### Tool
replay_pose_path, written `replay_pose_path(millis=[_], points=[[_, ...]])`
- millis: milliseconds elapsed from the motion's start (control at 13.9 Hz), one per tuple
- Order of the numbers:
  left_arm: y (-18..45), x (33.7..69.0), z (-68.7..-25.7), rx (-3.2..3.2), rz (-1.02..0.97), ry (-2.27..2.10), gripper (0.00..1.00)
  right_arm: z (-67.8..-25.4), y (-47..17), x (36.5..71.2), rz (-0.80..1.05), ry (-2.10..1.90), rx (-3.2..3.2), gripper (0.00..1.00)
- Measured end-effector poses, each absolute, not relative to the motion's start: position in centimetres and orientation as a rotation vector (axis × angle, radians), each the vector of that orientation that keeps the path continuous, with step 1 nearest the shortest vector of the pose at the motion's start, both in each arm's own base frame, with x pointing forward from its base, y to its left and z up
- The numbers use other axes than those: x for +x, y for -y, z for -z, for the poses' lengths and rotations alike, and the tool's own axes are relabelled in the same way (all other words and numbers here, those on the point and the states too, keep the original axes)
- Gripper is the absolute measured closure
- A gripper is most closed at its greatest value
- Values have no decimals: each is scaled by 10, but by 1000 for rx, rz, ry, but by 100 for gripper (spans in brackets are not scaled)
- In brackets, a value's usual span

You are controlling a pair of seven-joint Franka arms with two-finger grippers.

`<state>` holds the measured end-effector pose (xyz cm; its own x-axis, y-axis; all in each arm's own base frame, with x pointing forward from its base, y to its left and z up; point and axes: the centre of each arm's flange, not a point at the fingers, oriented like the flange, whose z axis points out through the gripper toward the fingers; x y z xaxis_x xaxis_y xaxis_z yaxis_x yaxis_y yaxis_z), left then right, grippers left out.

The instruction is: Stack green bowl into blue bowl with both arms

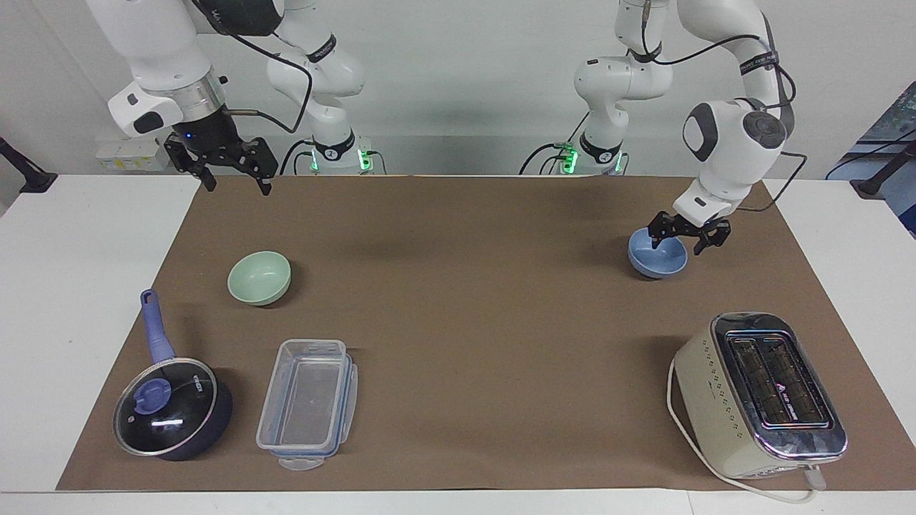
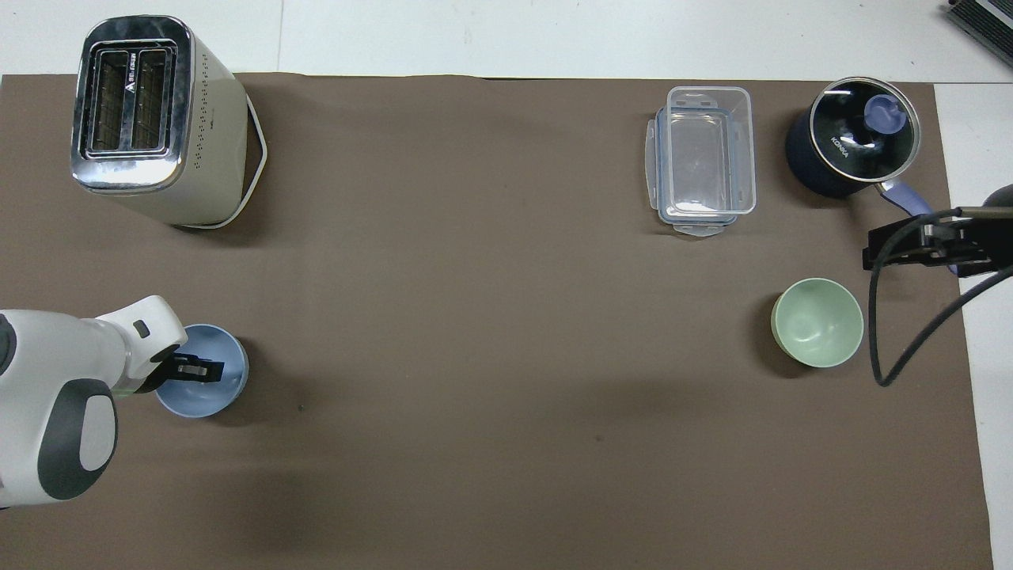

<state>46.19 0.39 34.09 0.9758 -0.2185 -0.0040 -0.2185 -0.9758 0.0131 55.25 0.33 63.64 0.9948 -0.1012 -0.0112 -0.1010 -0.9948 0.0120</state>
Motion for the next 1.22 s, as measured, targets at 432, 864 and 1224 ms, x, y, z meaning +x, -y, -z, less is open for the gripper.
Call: replay_pose_path(millis=[432, 864, 1224], points=[[-1, 479, -389, 3106, 4, 344, 99, -636, -3, 552, 19, 158, 3126, 0], [90, 491, -437, 3052, -70, 218, 99, -636, -3, 552, 19, 158, 3126, 0], [186, 470, -442, 3001, -104, 196, 99, -636, -3, 552, 18, 158, 3126, 0]])
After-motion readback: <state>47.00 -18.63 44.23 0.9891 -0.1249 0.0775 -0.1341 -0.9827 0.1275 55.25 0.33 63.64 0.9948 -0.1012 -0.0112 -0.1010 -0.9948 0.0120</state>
